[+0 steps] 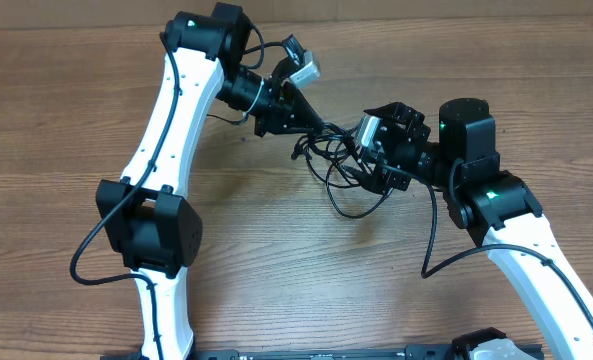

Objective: Untangle cables

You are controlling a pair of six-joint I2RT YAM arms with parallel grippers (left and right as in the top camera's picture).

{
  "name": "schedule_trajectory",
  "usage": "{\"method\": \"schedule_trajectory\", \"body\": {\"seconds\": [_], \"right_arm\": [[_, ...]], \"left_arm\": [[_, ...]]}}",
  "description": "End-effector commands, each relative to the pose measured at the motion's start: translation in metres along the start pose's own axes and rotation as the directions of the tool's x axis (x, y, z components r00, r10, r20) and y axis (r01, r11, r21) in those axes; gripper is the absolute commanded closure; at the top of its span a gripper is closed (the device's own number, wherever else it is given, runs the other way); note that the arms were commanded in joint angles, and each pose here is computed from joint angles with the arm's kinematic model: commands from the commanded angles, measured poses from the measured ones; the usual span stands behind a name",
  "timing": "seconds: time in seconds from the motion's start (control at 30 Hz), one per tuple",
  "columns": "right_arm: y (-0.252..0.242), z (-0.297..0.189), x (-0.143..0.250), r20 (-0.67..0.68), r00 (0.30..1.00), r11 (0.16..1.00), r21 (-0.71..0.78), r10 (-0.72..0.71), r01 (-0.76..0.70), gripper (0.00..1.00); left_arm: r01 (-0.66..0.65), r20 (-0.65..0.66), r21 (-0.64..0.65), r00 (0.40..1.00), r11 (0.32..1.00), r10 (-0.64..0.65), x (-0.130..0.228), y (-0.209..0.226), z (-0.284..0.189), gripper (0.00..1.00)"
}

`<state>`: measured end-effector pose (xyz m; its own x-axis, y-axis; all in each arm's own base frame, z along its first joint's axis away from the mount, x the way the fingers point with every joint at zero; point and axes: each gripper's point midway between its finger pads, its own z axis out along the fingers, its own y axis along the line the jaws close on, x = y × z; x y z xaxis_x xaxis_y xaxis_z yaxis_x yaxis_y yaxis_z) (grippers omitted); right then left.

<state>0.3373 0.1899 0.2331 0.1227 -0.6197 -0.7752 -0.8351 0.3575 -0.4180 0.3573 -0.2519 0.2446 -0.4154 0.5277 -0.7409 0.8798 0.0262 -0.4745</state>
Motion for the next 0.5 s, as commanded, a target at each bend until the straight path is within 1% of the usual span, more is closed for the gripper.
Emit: {"method": "schedule_trajectory", "body": {"seconds": [0.0,0.07,0.13,0.17,0.23,0.27,0.3,0.37,0.47], "right_arm": [[-0.003,0.0,-0.003,0.002,1.0,1.0,0.011,0.004,-0.004,0.16],[-0.004,0.0,-0.004,0.006,1.0,1.0,0.015,0.001,-0.001,0.26],[-0.005,0.0,-0.004,0.009,1.0,1.0,0.018,-0.002,0.002,0.4],[-0.005,0.0,-0.004,0.009,1.0,1.0,0.018,-0.002,0.002,0.48],[-0.004,0.0,-0.004,0.008,1.0,1.0,0.016,0.0,0.0,0.72],[-0.004,0.0,-0.004,0.006,1.0,1.0,0.015,0.001,-0.001,0.82],[-0.003,0.0,-0.003,0.004,1.0,1.0,0.012,0.004,-0.004,0.89],[-0.001,0.0,-0.001,-0.005,1.0,1.0,0.004,0.011,-0.011,0.94],[0.002,0.0,0.002,-0.015,1.0,1.0,-0.007,0.019,-0.019,0.96]], "left_arm": [[-0.026,0.006,0.018,1.0,1.0,0.026,-0.008,-0.007,0.006,0.96],[-0.037,0.004,0.034,0.999,0.999,0.037,-0.011,-0.012,0.012,0.96],[-0.048,0.0,0.05,0.999,0.998,0.048,-0.013,-0.017,0.019,0.96],[-0.053,0.001,0.06,0.999,0.997,0.053,-0.014,-0.02,0.023,0.96],[-0.067,0.003,0.07,0.998,0.995,0.067,-0.017,-0.023,0.027,0.96],[-0.075,0.004,0.072,0.997,0.995,0.074,-0.018,-0.023,0.029,0.96],[-0.078,0.011,0.074,0.997,0.994,0.077,-0.019,-0.023,0.029,0.96],[-0.081,0.042,0.089,0.996,0.993,0.078,-0.024,-0.026,0.028,0.96],[-0.083,0.059,0.091,0.995,0.992,0.078,-0.026,-0.025,0.026,0.96]]}}
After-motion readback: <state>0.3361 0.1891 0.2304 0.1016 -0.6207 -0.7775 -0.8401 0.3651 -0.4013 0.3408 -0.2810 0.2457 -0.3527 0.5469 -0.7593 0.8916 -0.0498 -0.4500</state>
